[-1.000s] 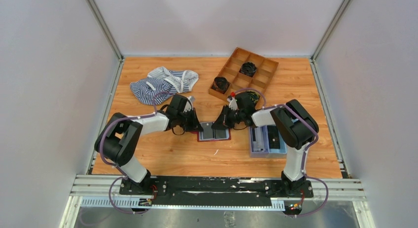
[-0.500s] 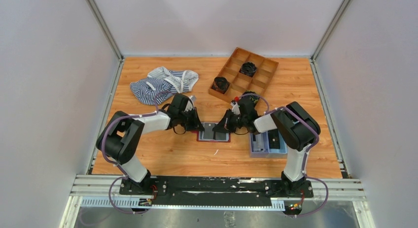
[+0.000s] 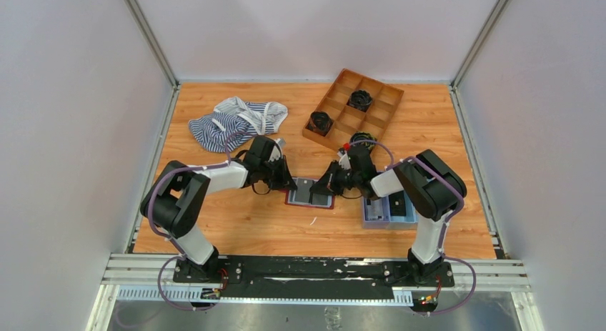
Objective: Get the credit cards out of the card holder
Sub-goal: Remove the credit card from the card holder.
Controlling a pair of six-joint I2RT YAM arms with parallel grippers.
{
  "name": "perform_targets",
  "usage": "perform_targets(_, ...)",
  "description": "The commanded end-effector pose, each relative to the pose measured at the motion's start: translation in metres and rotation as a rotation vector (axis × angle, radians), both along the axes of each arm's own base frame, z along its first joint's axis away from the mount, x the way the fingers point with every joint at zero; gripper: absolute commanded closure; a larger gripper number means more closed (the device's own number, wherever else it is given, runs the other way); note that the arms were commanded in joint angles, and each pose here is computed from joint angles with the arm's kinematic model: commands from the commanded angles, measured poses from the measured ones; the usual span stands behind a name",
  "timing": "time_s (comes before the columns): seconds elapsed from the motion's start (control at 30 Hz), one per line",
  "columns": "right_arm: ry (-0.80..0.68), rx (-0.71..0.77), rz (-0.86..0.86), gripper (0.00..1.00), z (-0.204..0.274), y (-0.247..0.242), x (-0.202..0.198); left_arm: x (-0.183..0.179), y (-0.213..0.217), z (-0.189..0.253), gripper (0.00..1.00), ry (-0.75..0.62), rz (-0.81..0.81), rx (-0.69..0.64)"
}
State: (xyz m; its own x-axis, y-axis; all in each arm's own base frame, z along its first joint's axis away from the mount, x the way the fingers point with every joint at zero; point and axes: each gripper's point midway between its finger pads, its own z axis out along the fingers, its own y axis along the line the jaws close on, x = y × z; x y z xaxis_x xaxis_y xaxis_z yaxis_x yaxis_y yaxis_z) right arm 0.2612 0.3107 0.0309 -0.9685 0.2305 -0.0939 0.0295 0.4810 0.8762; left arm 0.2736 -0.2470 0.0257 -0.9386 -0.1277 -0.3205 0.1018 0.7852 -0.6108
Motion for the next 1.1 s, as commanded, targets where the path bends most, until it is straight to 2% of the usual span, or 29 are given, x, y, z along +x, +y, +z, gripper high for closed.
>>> perform_targets(0.0, 0.007, 0.008, -0.028, 0.99, -0.0018, -0.0045, -0.0011, -0.0141, 0.0313, -0.0409, 1.00, 0.076, 0.036, 0.178)
perform_targets(0.23, -0.002, 0.011, -0.033, 1.00, 0.0009, -0.0062, -0.0021, -0.0138, 0.0336, -0.0417, 1.00, 0.079, 0.043, 0.191)
perform_targets(0.3, -0.004, 0.010, -0.034, 0.92, 0.0013, -0.0068, -0.0022, -0.0137, 0.0345, -0.0421, 1.00, 0.081, 0.043, 0.197)
perform_targets(0.4, -0.005, 0.011, -0.035, 0.90, 0.0020, -0.0070, -0.0027, -0.0138, 0.0348, -0.0424, 1.00, 0.082, 0.042, 0.200)
perform_targets(0.57, -0.007, 0.013, -0.041, 0.93, 0.0024, -0.0075, -0.0025, -0.0135, 0.0366, -0.0422, 1.00, 0.083, 0.047, 0.208)
perform_targets(0.73, -0.012, 0.024, -0.046, 0.90, 0.0039, -0.0072, -0.0019, -0.0152, 0.0381, -0.0426, 1.00, 0.085, 0.049, 0.212)
perform_targets(0.83, -0.014, 0.029, -0.043, 0.99, 0.0049, -0.0060, -0.0014, -0.0158, 0.0385, -0.0423, 1.00, 0.084, 0.049, 0.212)
perform_targets(1.07, -0.017, 0.021, -0.050, 1.00, 0.0043, -0.0102, -0.0052, -0.0173, 0.0412, -0.0433, 1.00, 0.087, 0.053, 0.219)
